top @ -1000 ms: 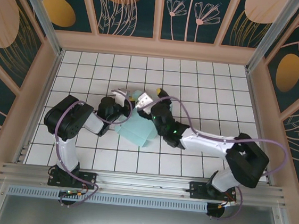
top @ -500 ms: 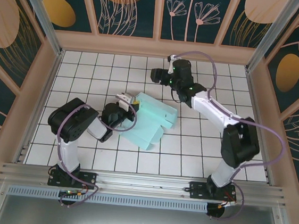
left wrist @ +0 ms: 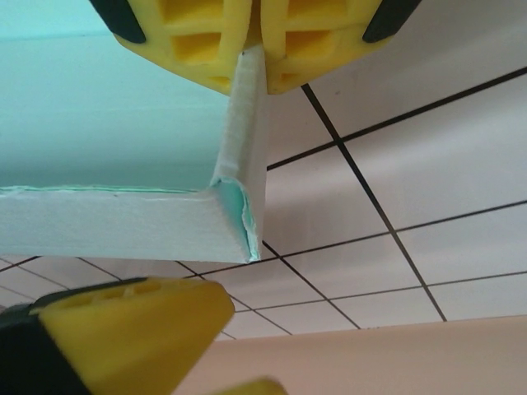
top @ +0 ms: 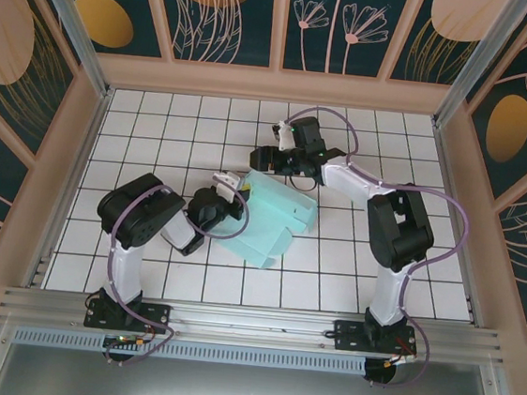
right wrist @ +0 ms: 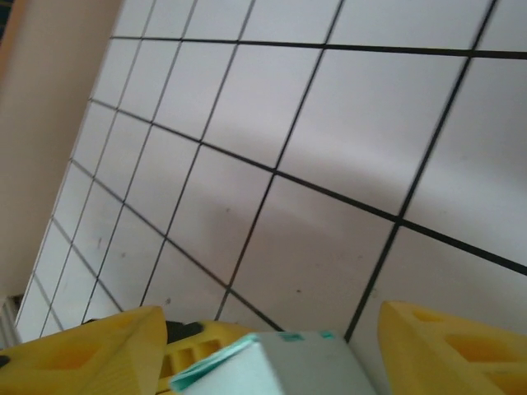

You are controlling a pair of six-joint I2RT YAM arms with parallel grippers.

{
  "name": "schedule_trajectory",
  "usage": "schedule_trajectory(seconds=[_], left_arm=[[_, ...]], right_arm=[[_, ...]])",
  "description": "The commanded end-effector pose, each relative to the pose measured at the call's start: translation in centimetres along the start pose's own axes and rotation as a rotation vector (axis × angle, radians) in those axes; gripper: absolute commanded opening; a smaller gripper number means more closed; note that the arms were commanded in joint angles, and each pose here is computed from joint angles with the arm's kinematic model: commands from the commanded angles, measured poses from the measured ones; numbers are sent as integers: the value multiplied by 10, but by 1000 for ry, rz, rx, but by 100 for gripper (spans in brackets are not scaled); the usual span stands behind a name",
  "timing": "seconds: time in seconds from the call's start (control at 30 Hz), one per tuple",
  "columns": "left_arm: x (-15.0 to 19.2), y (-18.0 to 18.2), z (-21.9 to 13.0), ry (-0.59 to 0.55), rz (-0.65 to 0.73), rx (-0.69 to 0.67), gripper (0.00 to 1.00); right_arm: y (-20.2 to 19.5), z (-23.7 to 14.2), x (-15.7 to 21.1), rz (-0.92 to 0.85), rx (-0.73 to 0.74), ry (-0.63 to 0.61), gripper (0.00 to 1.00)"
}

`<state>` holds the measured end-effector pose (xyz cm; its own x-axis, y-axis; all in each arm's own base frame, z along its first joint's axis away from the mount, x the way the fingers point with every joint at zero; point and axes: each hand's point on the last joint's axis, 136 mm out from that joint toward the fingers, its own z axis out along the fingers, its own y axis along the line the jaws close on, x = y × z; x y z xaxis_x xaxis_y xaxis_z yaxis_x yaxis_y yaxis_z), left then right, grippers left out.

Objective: Fold the paper box

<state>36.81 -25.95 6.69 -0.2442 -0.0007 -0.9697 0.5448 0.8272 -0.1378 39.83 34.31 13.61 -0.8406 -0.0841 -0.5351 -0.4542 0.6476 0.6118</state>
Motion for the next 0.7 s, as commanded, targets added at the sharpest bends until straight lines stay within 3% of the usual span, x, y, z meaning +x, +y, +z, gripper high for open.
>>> schedule_trajectory(seconds=[0.0, 0.43, 0.67], left_arm=[[-6, 3, 2, -42, 2, -31, 3], [11, 2, 13, 6, -25, -39, 9], [17, 0, 24, 53, -39, -37, 17]], right_arm=[[3, 9, 17, 1, -67, 54, 65], [-33, 22, 58, 21, 23, 132, 60], [-48, 16, 55, 34, 51, 123, 58]])
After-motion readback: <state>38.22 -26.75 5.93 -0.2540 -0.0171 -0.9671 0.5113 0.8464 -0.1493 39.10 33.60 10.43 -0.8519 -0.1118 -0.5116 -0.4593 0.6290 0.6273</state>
